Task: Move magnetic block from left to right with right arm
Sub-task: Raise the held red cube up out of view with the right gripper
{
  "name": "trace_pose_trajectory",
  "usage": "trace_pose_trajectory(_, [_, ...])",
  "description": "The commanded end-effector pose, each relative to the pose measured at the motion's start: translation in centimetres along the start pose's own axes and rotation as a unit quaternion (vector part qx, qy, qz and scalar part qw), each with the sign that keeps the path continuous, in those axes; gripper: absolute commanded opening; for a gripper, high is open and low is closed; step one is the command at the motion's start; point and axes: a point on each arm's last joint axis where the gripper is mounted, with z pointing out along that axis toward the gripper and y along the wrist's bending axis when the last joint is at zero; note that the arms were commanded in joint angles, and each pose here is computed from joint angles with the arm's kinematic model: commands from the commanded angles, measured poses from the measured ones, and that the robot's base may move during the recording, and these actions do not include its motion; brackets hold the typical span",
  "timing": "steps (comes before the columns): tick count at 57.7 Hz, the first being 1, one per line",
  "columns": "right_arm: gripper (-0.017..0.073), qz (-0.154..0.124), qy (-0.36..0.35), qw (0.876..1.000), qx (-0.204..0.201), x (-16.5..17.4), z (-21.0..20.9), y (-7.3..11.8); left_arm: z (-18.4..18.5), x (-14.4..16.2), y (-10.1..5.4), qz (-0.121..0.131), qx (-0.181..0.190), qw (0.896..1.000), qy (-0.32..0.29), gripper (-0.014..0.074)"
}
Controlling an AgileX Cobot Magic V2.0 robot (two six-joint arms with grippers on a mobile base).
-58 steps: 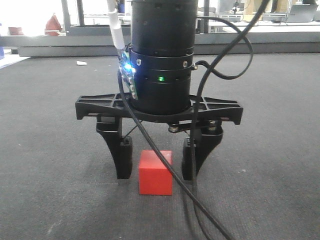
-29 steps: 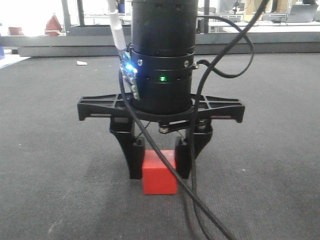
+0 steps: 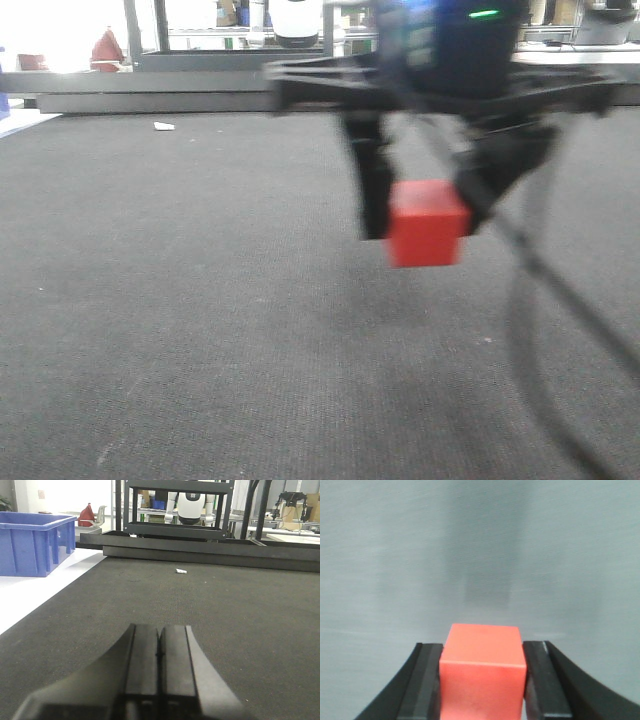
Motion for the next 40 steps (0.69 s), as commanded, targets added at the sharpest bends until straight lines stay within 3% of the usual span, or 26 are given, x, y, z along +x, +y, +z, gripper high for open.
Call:
trace_pose_trajectory(1, [0.0329,-0.023,-0.057,0.998,-0.014,-0.1,-2.3,-2.7,-0.1,-0.6,0.0,-0.002,-0.001,0.999,-0.043,-0.0126])
trace_pose_trajectory(10, [0.0329,-0.027,-0.099,0.995,-0.012,0.7,-3.1,-7.2,-0.1,-0.6,0.0,-0.002,-0.001,0.999,-0.043,-0.0126])
trace_pose_trajectory(23, [0.0329,-0.049,-0.185,0.981,-0.018,2.2,-4.4,-12.2,-0.1,-0.6,0.0,-0.002,-0.001,0.999,-0.043,-0.0126])
trace_pose_trajectory(33, [0.0329,-0.021,-0.286,0.958,0.001,3.4,-5.6,-15.2,-0.1,-0.6,0.0,-0.002,-0.001,0.999,-0.043,-0.0126])
trace_pose_trajectory(40, [0.0329,0.016,-0.37,0.929,0.008,4.7,-6.4,-16.7,-0.1,-0.6,0.0,-0.002,-0.001,0.999,-0.043,-0.0126])
